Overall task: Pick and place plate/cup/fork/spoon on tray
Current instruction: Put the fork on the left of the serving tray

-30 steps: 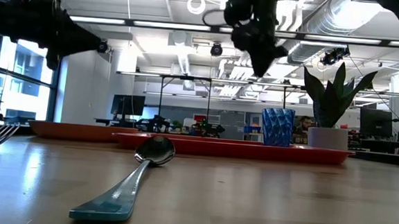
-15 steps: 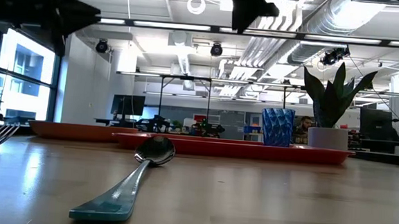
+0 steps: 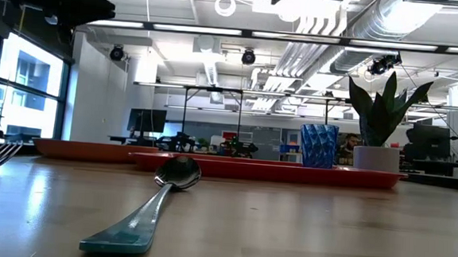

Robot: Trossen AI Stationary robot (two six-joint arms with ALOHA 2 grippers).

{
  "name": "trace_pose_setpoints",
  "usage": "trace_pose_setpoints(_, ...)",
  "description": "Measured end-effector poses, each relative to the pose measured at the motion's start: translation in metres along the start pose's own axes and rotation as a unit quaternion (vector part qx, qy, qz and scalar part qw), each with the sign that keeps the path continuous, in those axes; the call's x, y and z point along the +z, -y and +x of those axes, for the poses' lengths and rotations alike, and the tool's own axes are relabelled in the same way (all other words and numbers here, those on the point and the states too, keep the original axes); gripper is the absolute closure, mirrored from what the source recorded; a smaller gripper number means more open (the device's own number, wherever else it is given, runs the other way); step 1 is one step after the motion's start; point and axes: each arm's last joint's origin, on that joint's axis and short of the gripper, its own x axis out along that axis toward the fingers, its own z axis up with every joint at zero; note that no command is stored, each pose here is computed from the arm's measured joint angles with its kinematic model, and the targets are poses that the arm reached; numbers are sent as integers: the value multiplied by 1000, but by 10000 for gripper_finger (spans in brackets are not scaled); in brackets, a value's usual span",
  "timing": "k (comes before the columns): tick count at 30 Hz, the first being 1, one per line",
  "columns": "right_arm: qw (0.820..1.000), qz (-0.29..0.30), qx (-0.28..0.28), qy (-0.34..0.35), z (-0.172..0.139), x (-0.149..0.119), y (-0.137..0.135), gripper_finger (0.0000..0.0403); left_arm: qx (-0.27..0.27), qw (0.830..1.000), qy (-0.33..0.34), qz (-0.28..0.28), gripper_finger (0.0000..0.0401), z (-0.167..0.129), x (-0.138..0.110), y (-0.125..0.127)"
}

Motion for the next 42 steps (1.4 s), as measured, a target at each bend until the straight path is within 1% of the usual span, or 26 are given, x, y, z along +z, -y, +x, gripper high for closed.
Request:
trace_pose_setpoints(3,1000,6,-3,10,-3,-7,-6,329,19,998,-50,32,339,3,6,3)
trace_pose_setpoints(7,1000,9,-1,13,-6,-13,-12,329,33,992,-96,68,339,8,17,8)
trace_pose_setpoints(13,1000,16,2,13,-7,-17,-16,329,40,982,-144,119,339,21,30,15)
trace_pose_setpoints(17,1000,23,-1,17,-7,-17,-15,329,40,979,-152,132,339,27,36,19)
trace_pose_setpoints(23,1000,24,-1,18,-7,-17,-15,329,12,979,-161,126,339,32,51,27)
trace_pose_setpoints(25,1000,24,-1,18,-7,-17,-15,329,14,979,-168,115,339,33,57,30)
trace_pose_setpoints(31,999,24,-8,26,-7,-17,-15,329,46,977,-195,67,338,34,80,37)
trace_pose_setpoints(33,999,24,-8,26,-7,-17,-15,329,71,978,-193,33,339,35,87,38)
trace_pose_setpoints(35,999,24,-8,26,-7,-17,-15,329,77,979,-191,9,339,36,93,40)
trace_pose_setpoints(36,999,24,-8,26,-7,-17,-15,329,69,979,-189,10,339,36,96,41)
trace_pose_setpoints(40,999,21,-8,26,-7,-17,-15,329,22,982,-183,44,339,35,101,45)
trace_pose_setpoints(42,999,20,-8,26,-7,-17,-15,329,23,982,-184,35,339,35,101,45)
